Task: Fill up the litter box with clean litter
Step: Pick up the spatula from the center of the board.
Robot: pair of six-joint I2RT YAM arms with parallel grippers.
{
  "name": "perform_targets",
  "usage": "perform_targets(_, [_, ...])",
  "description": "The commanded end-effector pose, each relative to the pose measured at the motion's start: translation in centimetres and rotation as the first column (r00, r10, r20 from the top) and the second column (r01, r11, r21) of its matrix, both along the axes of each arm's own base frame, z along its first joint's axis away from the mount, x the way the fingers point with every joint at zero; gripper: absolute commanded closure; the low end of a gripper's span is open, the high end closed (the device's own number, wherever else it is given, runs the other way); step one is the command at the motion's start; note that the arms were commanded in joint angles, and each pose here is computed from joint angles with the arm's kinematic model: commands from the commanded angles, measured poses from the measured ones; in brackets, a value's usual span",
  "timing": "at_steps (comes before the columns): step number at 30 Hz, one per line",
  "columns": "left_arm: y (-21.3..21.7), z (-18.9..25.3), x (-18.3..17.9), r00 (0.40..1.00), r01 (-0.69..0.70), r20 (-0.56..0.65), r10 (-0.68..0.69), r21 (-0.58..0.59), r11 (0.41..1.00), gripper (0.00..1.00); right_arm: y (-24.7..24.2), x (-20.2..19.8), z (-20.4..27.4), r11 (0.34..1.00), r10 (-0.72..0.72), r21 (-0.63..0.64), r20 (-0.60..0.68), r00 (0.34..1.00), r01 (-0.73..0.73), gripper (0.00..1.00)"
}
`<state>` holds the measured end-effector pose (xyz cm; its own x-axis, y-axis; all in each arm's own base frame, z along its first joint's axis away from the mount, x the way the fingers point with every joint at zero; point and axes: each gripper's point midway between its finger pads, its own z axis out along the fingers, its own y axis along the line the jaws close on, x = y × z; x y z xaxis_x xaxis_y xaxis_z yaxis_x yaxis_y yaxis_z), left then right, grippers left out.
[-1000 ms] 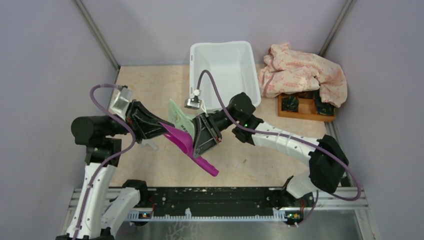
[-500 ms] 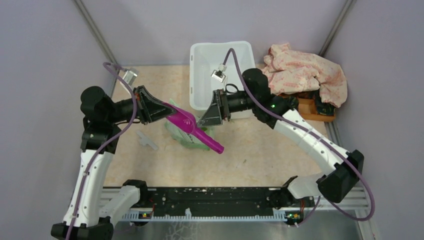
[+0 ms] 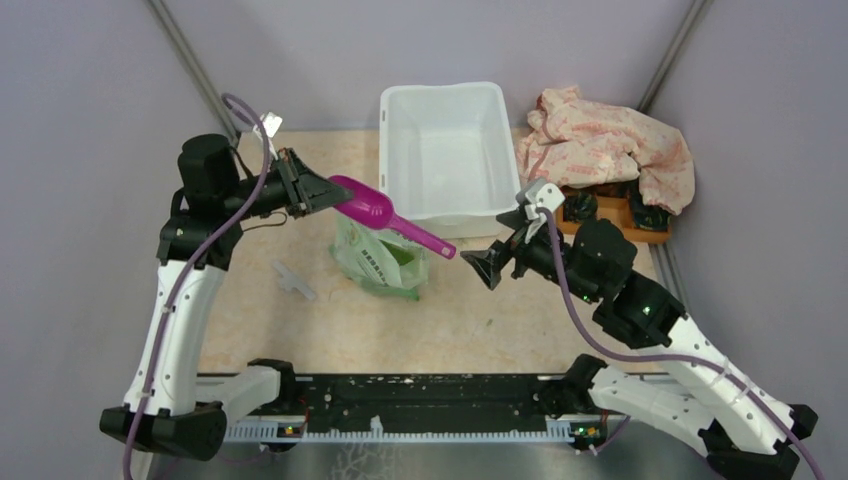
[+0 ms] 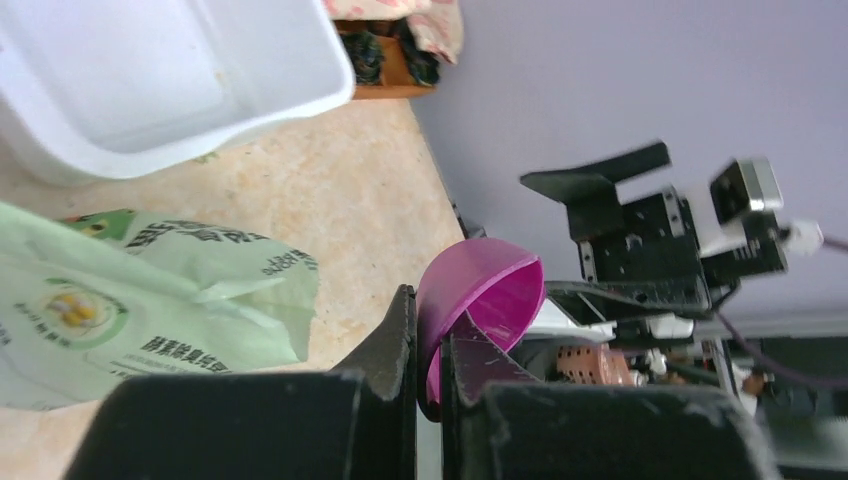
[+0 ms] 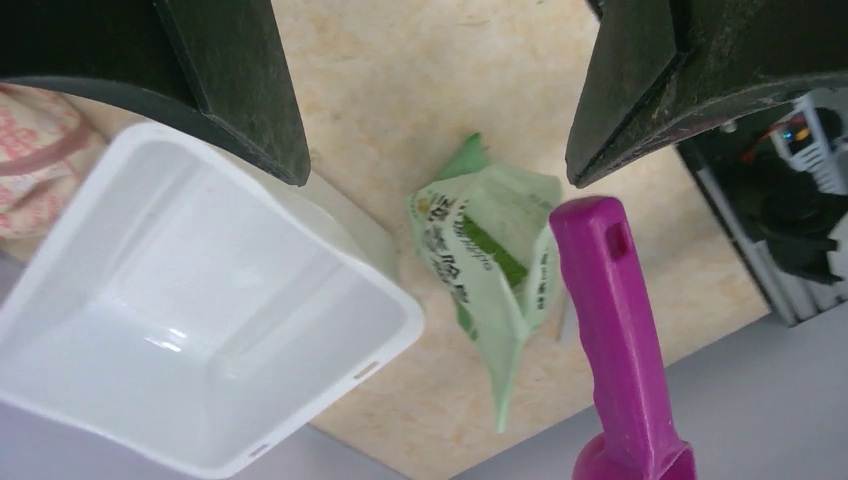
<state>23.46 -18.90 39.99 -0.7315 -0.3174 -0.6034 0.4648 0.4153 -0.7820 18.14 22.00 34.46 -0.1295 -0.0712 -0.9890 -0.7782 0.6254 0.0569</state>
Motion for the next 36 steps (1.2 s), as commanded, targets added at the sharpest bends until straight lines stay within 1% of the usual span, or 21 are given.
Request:
perform_targets(1, [1.7, -1.4, 1.7, 0.971, -0.181, -0.143, 0.190, 0.073, 0.981, 1.00, -3.0, 2.2, 1.5, 0.984, -0.174, -0.007, 0.177, 0.969, 0.178, 0.02])
perform_targets(2, [1.8, -1.7, 1.7, 0.965, -0.192, -0.166, 0.202, 0.079, 0.978, 1.00, -3.5, 2.1, 2.1, 0.981, -0.192, 0.020, 0.194, 0.962, 0.192, 0.03])
perform_targets(4, [2.0, -2.3, 1.8, 0.949, -0.214, -0.217, 0.228, 0.085, 0.973, 1.00, -3.4, 1.5, 2.5, 0.986, -0.166, 0.043, 0.209, 0.964, 0.160, 0.08])
perform_targets(6, [2.2, -2.9, 1.7, 0.926, -0.238, -0.279, 0.255, 0.094, 0.967, 1.00, -2.3, 0.5, 2.3, 0.996, -0.085, 0.041, 0.201, 0.976, 0.079, 0.10])
perform_targets(9, [2.1, -3.2, 1.1, 0.903, -0.237, -0.345, 0.256, 0.095, 0.967, 1.00, -0.4, -1.4, 2.0, 0.997, 0.066, 0.033, 0.191, 0.979, -0.074, 0.11])
perform_targets(12, [2.1, -3.1, 0.5, 0.887, -0.245, -0.384, 0.258, 0.083, 0.966, 1.00, 1.3, -3.3, 2.4, 0.975, 0.209, 0.032, 0.203, 0.956, -0.220, 0.12])
perform_targets(16, [1.5, -3.4, -0.2, 0.867, -0.222, -0.449, 0.215, 0.038, 0.974, 1.00, 3.1, -4.9, 2.6, 0.934, 0.348, 0.021, 0.186, 0.919, -0.357, 0.17])
perform_targets(20, [1.2, -3.8, -0.7, 0.858, -0.209, -0.478, 0.190, 0.014, 0.978, 1.00, 3.9, -4.9, 3.1, 0.923, 0.367, 0.044, 0.204, 0.907, -0.383, 0.17])
perform_targets(24, [0.8, -4.3, -1.2, 0.850, -0.186, -0.504, 0.155, -0.012, 0.983, 1.00, 5.2, -4.7, 3.2, 0.907, 0.408, 0.030, 0.190, 0.893, -0.420, 0.21])
perform_targets(28, [0.7, -4.9, -1.6, 0.846, -0.175, -0.515, 0.138, -0.025, 0.984, 1.00, 6.1, -3.6, 3.5, 0.914, 0.391, 0.035, 0.198, 0.899, -0.405, 0.22])
perform_targets(31, [0.5, -5.4, -1.9, 0.841, -0.162, -0.528, 0.117, -0.040, 0.986, 1.00, 6.8, -3.1, 3.4, 0.914, 0.392, 0.032, 0.193, 0.899, -0.405, 0.26])
perform_targets(34, [0.3, -5.7, -2.2, 0.835, -0.154, -0.541, 0.099, -0.056, 0.987, 1.00, 7.4, -2.7, 3.3, 0.911, 0.399, 0.027, 0.188, 0.897, -0.411, 0.33])
perform_targets(36, [0.2, -5.9, -2.3, 0.831, -0.148, -0.548, 0.089, -0.065, 0.987, 1.00, 7.8, -2.4, 3.2, 0.911, 0.401, 0.025, 0.182, 0.898, -0.412, 0.36])
